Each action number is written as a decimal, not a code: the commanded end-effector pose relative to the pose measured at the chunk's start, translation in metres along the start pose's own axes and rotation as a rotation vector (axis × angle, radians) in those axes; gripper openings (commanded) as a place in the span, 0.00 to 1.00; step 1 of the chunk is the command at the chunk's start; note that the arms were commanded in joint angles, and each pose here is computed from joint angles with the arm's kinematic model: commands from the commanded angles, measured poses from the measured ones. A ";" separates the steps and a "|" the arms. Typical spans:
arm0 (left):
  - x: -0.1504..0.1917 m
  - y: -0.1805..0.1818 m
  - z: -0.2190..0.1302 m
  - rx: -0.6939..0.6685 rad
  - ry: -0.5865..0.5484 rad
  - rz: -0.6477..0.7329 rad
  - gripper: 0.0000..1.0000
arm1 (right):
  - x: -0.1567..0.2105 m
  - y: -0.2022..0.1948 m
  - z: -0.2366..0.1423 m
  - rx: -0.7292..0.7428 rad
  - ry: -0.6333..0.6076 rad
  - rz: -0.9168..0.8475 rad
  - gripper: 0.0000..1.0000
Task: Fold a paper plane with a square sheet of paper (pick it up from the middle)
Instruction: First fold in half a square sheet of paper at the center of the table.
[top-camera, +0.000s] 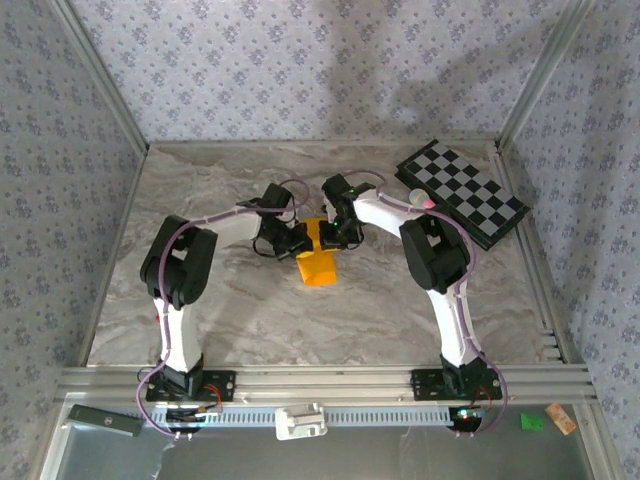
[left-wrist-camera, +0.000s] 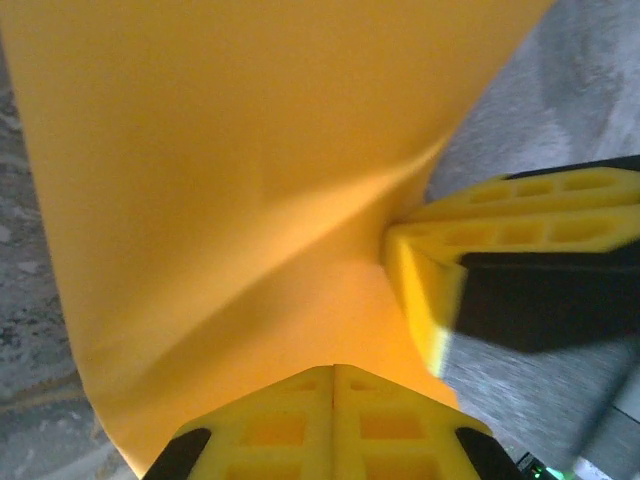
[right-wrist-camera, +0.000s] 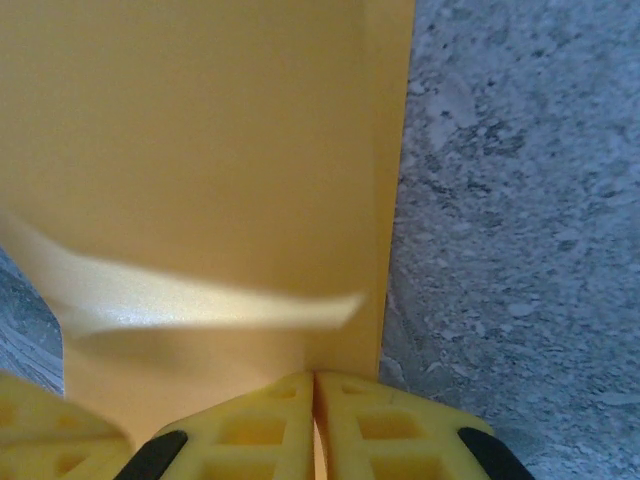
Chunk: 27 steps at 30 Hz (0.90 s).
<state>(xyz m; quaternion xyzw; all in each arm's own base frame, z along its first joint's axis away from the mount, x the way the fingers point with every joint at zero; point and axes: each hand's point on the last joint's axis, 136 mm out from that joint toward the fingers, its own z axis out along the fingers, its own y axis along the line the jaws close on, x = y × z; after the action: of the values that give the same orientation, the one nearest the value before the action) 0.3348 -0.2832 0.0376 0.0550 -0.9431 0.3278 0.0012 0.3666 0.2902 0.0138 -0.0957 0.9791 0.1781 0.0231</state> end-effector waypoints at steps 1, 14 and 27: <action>0.012 0.023 0.008 -0.049 0.040 -0.033 0.04 | 0.061 -0.093 0.048 0.338 0.225 0.075 0.12; 0.052 0.093 -0.031 -0.138 0.020 -0.132 0.02 | 0.061 -0.095 0.048 0.355 0.233 0.071 0.12; 0.004 0.000 -0.017 0.045 -0.031 -0.096 0.03 | 0.063 -0.094 0.049 0.355 0.243 0.070 0.12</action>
<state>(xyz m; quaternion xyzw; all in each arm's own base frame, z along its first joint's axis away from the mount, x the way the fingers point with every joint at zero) 0.3316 -0.2588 0.0685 0.0918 -0.9341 0.3437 -0.0309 0.3657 0.2896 0.0125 -0.0957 0.9809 0.1688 0.0163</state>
